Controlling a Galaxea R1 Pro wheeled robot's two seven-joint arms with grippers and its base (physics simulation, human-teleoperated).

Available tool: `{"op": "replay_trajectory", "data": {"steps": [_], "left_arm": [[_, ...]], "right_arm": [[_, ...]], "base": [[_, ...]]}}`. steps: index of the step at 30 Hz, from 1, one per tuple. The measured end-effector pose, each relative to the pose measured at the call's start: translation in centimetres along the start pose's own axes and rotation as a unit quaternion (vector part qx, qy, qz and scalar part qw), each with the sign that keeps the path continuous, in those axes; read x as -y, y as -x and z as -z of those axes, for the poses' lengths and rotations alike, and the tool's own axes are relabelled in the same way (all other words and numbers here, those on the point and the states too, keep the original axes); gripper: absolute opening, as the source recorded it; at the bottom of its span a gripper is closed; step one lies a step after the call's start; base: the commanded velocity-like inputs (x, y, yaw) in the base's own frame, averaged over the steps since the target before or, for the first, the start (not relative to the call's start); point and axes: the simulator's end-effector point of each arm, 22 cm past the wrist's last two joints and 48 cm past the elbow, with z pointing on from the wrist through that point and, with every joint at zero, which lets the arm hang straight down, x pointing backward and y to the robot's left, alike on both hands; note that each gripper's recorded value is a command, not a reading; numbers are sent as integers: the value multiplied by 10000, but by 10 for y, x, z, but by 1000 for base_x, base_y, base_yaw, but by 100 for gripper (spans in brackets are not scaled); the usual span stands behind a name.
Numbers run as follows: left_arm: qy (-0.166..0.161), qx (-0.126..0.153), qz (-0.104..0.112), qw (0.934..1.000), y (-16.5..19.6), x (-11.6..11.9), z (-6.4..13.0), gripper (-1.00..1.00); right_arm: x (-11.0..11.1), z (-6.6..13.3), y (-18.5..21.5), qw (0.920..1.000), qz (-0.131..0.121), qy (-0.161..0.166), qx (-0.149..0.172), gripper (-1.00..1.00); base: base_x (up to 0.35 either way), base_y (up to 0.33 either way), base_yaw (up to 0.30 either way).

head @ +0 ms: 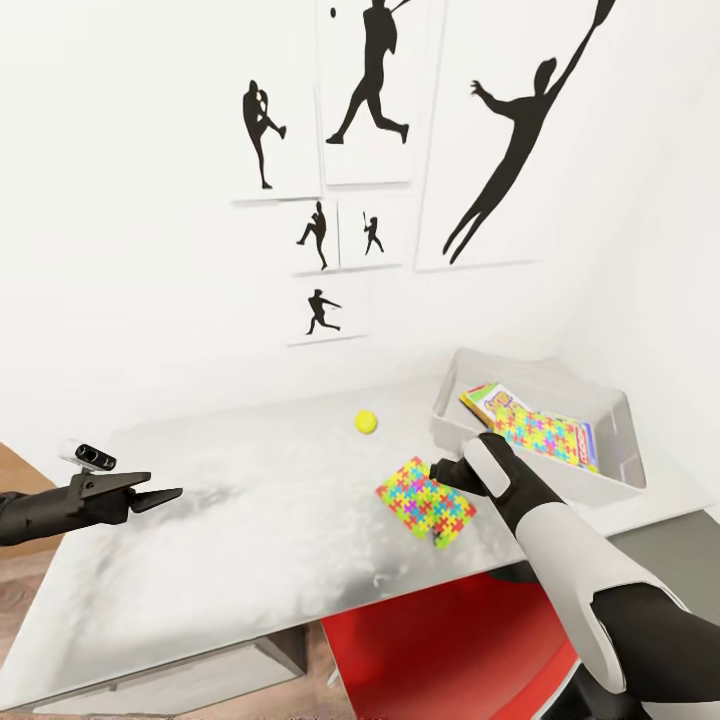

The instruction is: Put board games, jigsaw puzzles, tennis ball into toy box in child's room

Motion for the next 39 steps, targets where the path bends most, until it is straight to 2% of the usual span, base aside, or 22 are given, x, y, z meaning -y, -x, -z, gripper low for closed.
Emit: {"op": "replay_trajectory", "data": {"steps": [13,25,39], "left_arm": [[16,4,92,10000,-1,-10,0,100],[13,9,177,9998,-3,-18,-1,100],[21,97,128,9999,3,-17,2,100]], "right_arm": [[3,-11,-7,9999,-7,-30,-102,100],[-4,-14,-3,10000,-27,73,-46,100],[-4,-15,0,10000,67,34,-6,100]], "base": [[0,0,0],[0,0,0],[-10,33,0]]}}
